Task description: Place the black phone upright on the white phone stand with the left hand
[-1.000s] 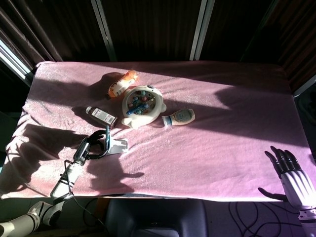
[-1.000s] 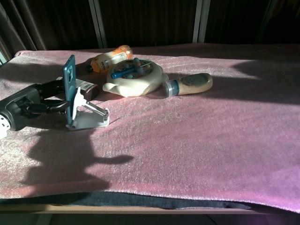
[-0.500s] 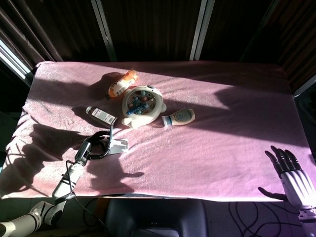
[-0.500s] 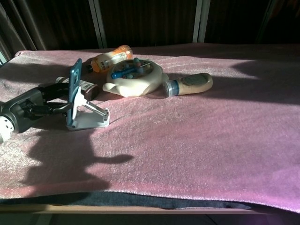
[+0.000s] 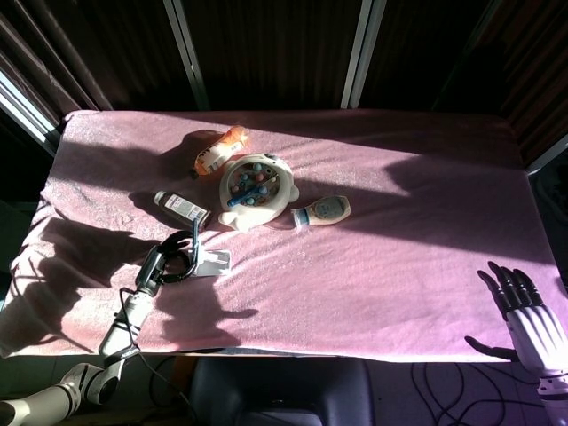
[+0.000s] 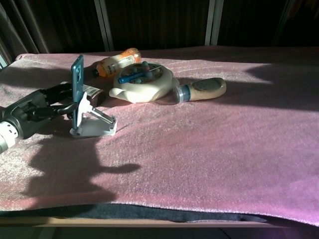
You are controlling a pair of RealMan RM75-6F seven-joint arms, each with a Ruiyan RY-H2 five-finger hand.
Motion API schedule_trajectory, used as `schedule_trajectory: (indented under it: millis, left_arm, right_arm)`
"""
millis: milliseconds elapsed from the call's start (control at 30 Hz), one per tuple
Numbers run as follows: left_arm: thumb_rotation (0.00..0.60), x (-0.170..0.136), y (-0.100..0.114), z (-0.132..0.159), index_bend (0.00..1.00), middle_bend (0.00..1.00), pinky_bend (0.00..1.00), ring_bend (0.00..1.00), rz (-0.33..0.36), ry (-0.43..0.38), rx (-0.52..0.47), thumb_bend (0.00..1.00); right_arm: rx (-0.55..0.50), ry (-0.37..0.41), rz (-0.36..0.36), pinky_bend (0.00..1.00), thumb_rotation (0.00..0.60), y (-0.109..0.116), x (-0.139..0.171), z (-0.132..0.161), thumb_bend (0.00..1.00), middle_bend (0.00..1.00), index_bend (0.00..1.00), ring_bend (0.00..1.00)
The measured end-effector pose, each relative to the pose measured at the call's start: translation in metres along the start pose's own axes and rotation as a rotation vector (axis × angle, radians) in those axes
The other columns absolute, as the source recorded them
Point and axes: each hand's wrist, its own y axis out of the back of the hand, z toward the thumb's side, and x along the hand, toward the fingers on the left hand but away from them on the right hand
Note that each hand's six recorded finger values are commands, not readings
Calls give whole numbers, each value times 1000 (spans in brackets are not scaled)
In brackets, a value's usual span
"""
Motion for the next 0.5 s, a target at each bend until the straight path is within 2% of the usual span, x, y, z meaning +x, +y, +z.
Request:
schedule_trajectory:
  millis: [367, 500]
  left_arm:
    - [600, 1, -2, -6, 804, 951, 134, 550, 1, -10, 45, 420]
    - [600, 1, -4, -9, 765, 915, 121, 516, -3, -22, 72, 419]
  right_arm:
    - [-3, 1, -1, 0, 600, 0, 1, 0, 121, 0, 0, 0]
    - [-3, 2, -1, 0, 600, 0, 0, 0, 121, 0, 0, 0]
